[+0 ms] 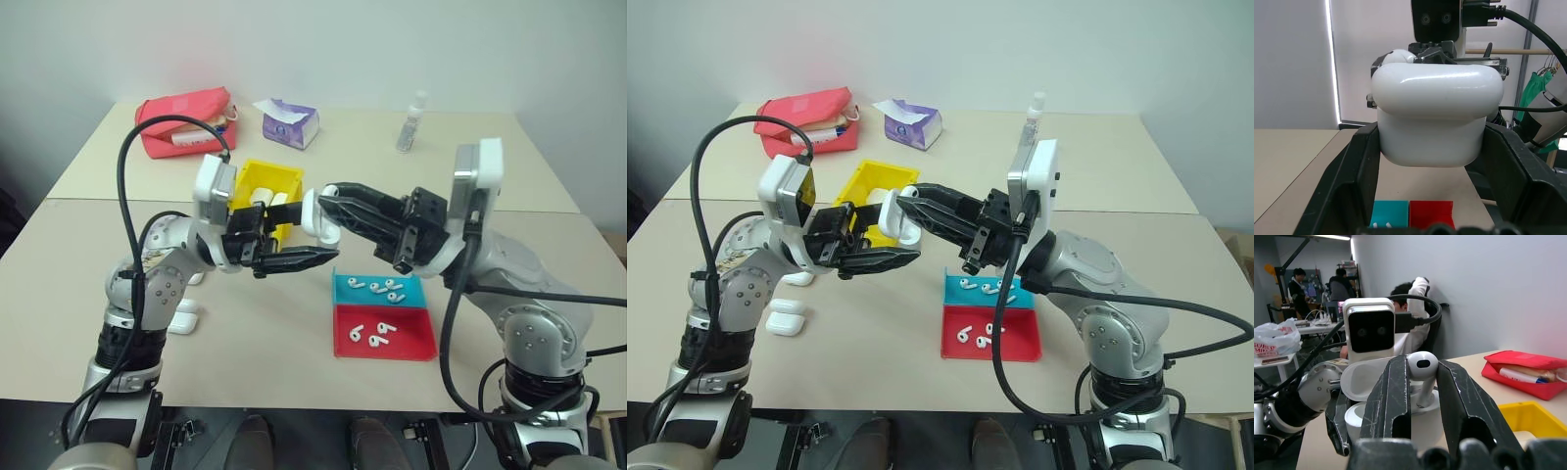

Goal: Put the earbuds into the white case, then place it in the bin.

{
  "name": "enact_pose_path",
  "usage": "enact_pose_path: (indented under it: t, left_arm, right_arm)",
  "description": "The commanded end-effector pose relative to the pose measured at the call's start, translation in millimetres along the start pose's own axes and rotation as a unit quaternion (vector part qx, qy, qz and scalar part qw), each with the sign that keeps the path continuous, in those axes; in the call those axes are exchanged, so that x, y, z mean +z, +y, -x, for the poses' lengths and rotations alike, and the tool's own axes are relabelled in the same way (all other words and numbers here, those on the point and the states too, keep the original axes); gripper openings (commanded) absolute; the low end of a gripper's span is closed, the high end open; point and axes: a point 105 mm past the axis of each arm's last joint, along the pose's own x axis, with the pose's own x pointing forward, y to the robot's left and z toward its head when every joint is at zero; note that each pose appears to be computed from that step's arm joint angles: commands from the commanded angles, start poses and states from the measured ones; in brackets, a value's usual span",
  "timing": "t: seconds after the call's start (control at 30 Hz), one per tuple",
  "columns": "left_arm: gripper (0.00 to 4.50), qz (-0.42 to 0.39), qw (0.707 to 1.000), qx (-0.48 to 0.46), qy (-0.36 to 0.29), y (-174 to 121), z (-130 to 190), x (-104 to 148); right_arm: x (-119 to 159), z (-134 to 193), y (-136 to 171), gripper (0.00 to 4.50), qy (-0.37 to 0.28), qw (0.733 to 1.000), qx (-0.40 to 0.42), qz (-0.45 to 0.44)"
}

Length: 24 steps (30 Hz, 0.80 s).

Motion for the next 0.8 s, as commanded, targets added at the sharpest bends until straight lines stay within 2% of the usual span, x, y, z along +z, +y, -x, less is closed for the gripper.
enact_pose_path:
  t: [0.03, 0.23, 0.4, 0.6, 0.63, 0.8]
  left_arm:
    - [2.77, -0.026, 0.999, -0.017, -0.003, -4, -4, 11]
    - [2.77, -0.033, 0.999, -0.017, -0.003, -5, -5, 11]
    - [2.77, -0.037, 0.999, -0.013, -0.003, -4, -4, 12]
    - [2.77, -0.041, 0.999, -0.011, -0.005, -4, -6, 11]
    - [2.77, -0.041, 0.999, -0.011, -0.005, -4, -7, 11]
    - [2.77, -0.041, 0.999, -0.006, -0.008, -3, -5, 10]
  right_arm:
    - [4, 3, 2, 0.6, -0.005, 1.0, 0.001, 0.018]
    - [-1, 5, 3, 0.6, 0.01, 1.0, 0.012, 0.018]
    - [-4, 7, 8, 2.3, 0.022, 0.999, 0.041, 0.017]
    - [-4, 8, 7, 4.35, 0.025, 0.999, 0.038, 0.025]
    - [-4, 9, 6, 4.48, 0.026, 0.999, 0.035, 0.025]
    - [5, 15, -8, 4.48, 0.016, 1.0, 0.006, 0.026]
